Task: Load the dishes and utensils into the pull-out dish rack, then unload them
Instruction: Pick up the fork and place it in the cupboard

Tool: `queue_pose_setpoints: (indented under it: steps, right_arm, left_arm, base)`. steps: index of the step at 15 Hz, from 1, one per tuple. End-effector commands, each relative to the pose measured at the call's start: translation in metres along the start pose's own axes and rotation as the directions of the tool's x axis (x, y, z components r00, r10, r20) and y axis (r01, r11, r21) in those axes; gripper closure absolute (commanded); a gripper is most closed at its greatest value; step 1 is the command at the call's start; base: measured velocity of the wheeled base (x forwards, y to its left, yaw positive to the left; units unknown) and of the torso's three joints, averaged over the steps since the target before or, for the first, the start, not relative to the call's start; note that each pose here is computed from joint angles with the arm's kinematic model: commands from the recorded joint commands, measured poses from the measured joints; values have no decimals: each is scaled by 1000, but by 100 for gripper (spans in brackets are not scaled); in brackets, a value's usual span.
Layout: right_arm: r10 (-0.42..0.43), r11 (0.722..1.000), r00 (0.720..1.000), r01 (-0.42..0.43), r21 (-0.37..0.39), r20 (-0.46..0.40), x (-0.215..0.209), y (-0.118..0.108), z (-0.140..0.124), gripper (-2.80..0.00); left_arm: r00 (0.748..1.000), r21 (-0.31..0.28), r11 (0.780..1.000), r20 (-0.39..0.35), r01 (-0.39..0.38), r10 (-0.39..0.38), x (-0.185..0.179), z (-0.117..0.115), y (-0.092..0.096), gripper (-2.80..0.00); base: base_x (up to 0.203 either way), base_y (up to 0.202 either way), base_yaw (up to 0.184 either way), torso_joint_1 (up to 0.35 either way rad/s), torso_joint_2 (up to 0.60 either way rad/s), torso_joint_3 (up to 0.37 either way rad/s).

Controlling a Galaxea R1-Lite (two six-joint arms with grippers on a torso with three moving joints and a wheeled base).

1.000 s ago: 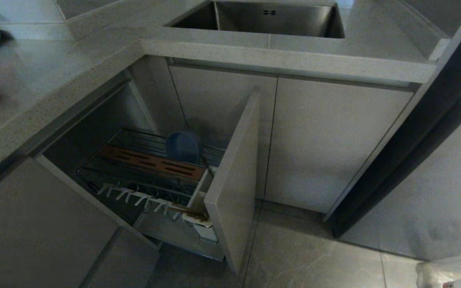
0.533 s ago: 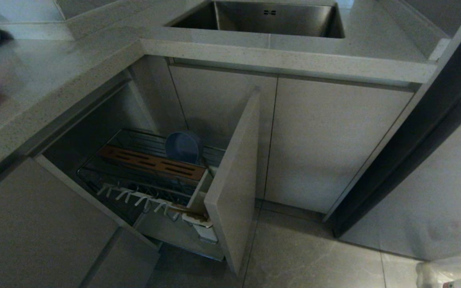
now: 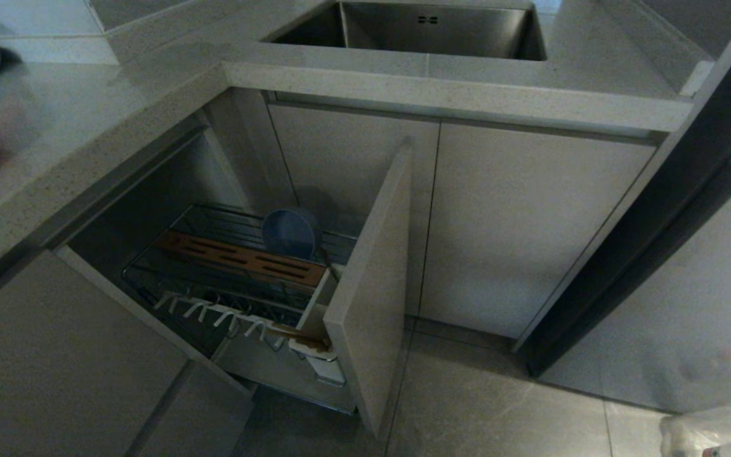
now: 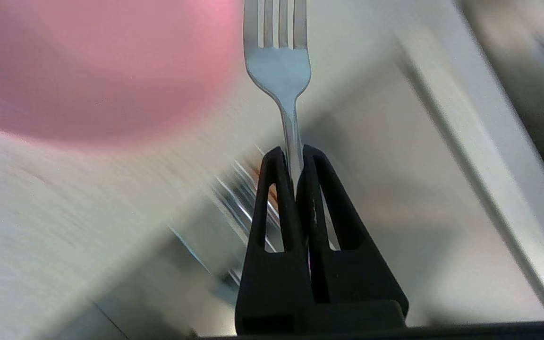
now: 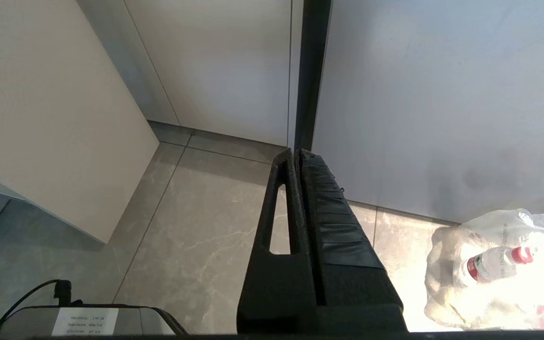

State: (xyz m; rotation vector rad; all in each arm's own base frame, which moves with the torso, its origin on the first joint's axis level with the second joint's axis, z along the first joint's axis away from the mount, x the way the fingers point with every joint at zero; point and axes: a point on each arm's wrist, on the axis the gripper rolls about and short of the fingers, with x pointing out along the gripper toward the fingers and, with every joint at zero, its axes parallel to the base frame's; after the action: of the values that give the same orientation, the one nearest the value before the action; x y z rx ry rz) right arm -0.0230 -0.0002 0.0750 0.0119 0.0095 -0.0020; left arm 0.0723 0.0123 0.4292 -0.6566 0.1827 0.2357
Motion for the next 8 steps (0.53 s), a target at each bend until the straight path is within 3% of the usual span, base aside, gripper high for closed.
queue_pose_setpoints:
  steps: [1, 3, 5, 8]
  right_arm:
    - [0, 1000, 1000, 0, 0, 0, 0, 0, 0, 0]
    - [0, 1000, 1000, 0, 0, 0, 0, 0, 0, 0]
    - [0, 1000, 1000, 0, 0, -1, 0, 0, 0, 0]
    - [0, 1000, 1000, 0, 0, 0, 0, 0, 0, 0]
  left_arm:
    - [980, 9, 987, -120, 162, -159, -21, -12, -1, 0]
    - [942, 9, 974, -257, 226, -216, -17, -23, 0, 0]
    - [884, 4, 964, -400, 265, -241, -2, -37, 0, 0]
    - [792, 2, 974, -583, 225, -182, 36, -56, -5, 0]
  base:
    - [0, 0, 0, 0, 0, 0]
    - [0, 0, 0, 0, 0, 0]
    - [0, 0, 0, 0, 0, 0]
    - [0, 0, 0, 0, 0, 0]
